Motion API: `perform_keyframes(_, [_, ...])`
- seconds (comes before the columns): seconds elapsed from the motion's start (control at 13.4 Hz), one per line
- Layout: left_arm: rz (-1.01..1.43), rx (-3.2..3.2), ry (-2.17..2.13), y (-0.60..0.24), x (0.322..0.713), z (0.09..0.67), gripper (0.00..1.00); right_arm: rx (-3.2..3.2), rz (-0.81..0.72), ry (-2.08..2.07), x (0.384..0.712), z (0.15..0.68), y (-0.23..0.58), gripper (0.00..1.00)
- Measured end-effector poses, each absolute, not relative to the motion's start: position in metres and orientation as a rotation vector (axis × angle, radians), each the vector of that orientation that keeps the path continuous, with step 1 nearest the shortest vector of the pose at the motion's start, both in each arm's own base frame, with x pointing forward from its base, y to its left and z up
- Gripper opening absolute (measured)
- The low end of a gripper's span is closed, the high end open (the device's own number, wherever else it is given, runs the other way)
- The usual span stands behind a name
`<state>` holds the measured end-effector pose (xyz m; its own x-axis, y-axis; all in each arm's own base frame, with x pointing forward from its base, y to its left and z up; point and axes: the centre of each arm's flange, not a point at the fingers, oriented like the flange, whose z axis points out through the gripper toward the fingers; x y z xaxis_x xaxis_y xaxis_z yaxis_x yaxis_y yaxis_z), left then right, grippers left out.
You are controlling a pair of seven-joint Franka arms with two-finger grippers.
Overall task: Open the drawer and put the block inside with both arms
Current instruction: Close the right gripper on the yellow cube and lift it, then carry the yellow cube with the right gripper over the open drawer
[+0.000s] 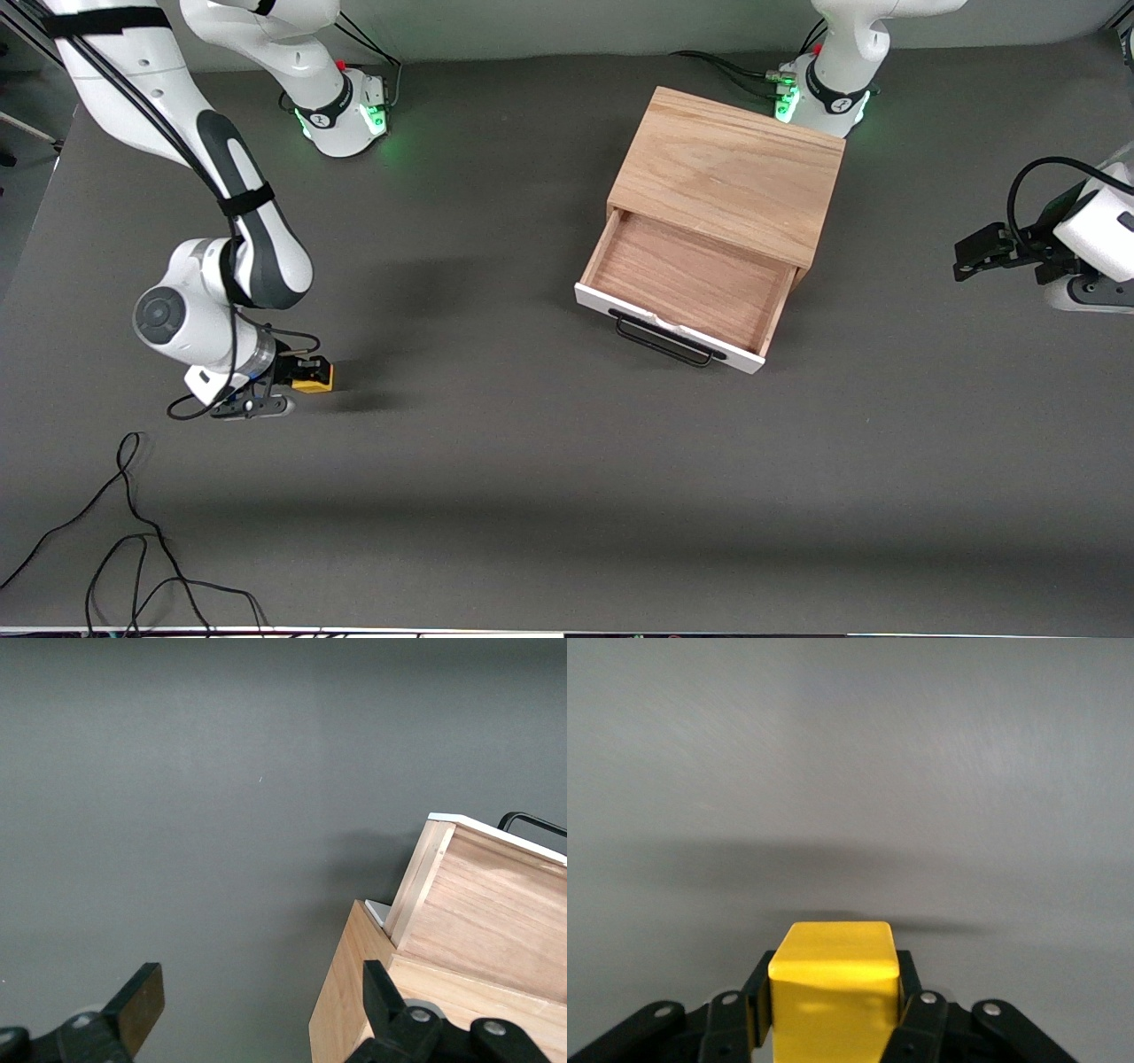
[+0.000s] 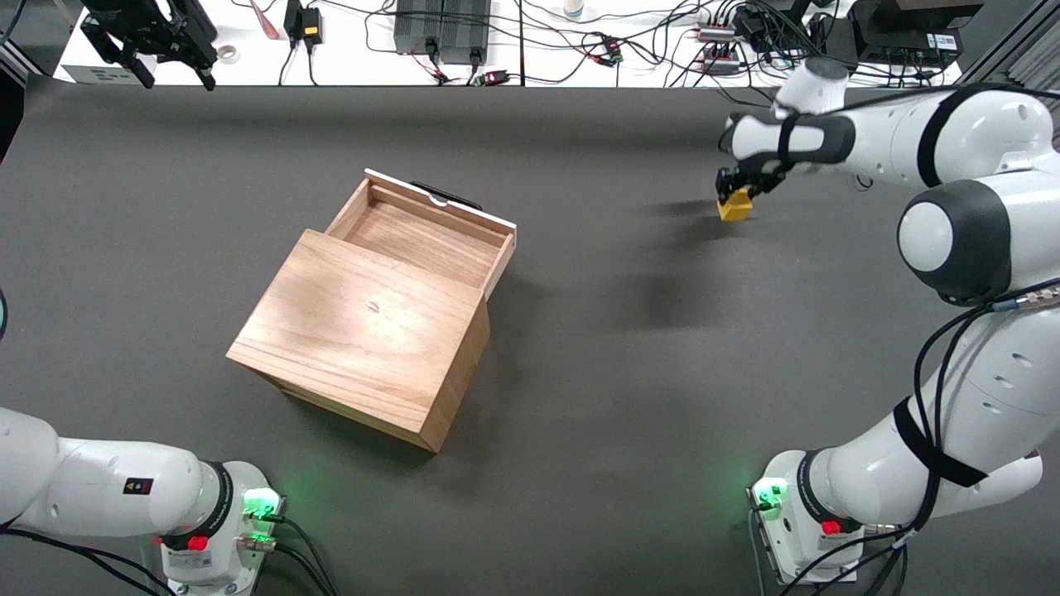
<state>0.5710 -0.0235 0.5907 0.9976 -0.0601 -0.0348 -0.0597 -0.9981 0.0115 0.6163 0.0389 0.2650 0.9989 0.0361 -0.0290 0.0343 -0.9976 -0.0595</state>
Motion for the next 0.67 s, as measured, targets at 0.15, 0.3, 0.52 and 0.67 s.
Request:
perform_keyframes(0.15, [-0.055,3.129,-0.094,-0.024,0.571,0.591,1.00,-3.056,0.087,-0.020,0.642,0.323,0.061,0.55])
perform_keyframes(0.3, [-0.056,3.129,-0.094,-0.024,0.571,0.591,1.00,-3.033,0.114,0.073,0.659,0.388,0.087,0.55])
perform_keyframes(0.52, [-0.059,3.129,-0.094,-0.023,0.571,0.590,1.00,-2.987,0.141,0.245,0.665,0.461,0.143,0.55])
perform_keyframes(0.67, [-0.061,3.130,-0.094,-0.023,0.571,0.590,1.00,-2.935,0.155,0.366,0.662,0.487,0.193,0.55])
